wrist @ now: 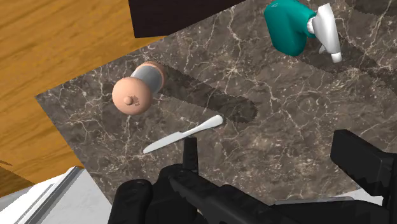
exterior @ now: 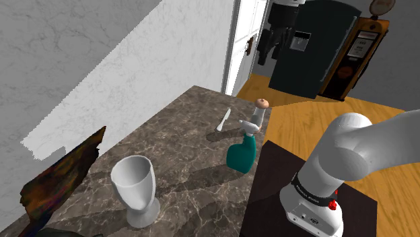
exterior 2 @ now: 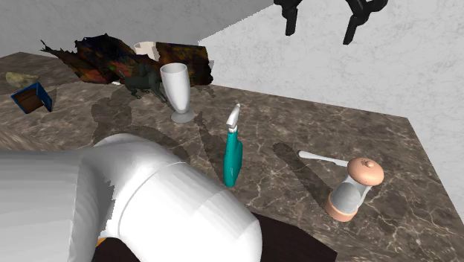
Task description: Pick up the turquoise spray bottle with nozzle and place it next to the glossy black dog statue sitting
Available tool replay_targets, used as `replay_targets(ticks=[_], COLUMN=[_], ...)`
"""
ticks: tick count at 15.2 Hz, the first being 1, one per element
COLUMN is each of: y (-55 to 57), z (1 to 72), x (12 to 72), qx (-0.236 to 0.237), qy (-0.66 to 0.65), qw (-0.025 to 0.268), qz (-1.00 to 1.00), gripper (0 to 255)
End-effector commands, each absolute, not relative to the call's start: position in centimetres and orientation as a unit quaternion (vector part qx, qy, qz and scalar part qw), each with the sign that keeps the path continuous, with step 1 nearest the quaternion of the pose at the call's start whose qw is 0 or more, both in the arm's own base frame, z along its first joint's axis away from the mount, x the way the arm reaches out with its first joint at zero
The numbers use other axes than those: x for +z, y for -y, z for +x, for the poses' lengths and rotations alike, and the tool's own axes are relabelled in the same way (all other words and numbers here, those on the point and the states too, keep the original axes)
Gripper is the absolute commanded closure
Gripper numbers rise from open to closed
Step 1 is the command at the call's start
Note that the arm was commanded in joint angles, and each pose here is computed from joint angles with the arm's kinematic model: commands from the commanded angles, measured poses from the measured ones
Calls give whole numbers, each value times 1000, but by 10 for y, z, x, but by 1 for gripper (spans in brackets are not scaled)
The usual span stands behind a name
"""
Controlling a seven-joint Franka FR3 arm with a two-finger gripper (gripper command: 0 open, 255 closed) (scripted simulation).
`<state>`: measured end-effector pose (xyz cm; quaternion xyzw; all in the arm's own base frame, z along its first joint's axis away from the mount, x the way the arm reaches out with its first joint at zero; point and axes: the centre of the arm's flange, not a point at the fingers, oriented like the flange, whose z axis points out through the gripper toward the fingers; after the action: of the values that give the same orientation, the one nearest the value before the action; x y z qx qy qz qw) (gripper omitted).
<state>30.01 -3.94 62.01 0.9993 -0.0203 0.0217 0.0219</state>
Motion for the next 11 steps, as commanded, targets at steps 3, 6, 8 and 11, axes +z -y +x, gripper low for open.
replay_targets(ticks=[3,6,8,11], y=[23,0,-16,-39], z=[295,285,279,268], x=[600,570,550,520], qx=[23,24,25,26], qy=[7,-13,-26,-46], qw=[21,19,18,17], qz=[1000,999,999,998], gripper=[0,0,0,0])
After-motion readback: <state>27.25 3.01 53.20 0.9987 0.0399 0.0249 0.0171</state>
